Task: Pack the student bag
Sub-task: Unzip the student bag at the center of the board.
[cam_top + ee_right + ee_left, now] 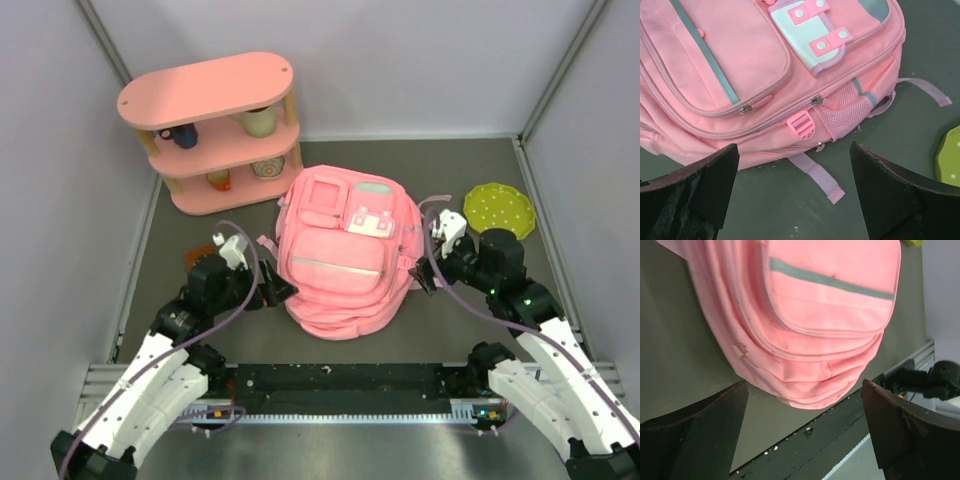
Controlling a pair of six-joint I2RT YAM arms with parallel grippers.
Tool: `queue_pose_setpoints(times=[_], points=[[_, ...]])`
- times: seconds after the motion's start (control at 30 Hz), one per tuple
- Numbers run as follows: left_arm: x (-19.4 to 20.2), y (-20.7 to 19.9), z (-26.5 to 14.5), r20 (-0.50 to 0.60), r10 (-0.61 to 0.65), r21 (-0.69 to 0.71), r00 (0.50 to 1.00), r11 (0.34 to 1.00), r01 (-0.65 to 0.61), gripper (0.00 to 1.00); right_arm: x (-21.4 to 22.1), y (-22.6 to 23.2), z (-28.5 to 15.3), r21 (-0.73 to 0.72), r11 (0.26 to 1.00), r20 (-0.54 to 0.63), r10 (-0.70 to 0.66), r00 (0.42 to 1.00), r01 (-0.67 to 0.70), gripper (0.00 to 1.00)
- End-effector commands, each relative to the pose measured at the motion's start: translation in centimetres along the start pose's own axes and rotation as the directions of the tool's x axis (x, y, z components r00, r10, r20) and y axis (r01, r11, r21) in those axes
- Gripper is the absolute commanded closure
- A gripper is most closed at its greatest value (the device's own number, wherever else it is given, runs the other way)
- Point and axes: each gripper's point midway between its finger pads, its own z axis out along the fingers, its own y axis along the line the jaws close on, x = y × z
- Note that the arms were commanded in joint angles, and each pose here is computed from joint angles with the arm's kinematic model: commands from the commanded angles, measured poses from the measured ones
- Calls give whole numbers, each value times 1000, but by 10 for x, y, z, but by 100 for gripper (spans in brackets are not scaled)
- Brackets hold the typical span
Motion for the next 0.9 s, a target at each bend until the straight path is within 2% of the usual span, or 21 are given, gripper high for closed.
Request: queue_pose_setpoints(times=[0.0,0.03,0.17,0.3,0.53,0.77,0.87], points=[[11,-8,24,17,30,-2,999,1000,-30,2,-9,5,4,-86,954,52,-284,957,288,10],[18,-8,29,-6,29,-6,1000,1000,-29,3,-2,16,6,-161,941,50,-294,955,298,9],[30,-8,35,-7,17,-13,1000,1000,-17,3,3,28,11,-258,908,52,-330,943,332,11],[35,-2,35,-4,21,-7,1000,1000,-21,2,3,40,20,-346,856,106,-371,923,384,15],[56,3,46,-73,-15,19,997,1000,16,3,15,42,48,-409,799,99,-441,892,440,20],[56,4,48,-58,-26,37,998,999,28,3,10,55,78,-401,747,167,-510,844,531,22],[55,3,49,-57,-20,36,998,999,22,3,7,55,88,-405,741,170,-515,840,536,23]])
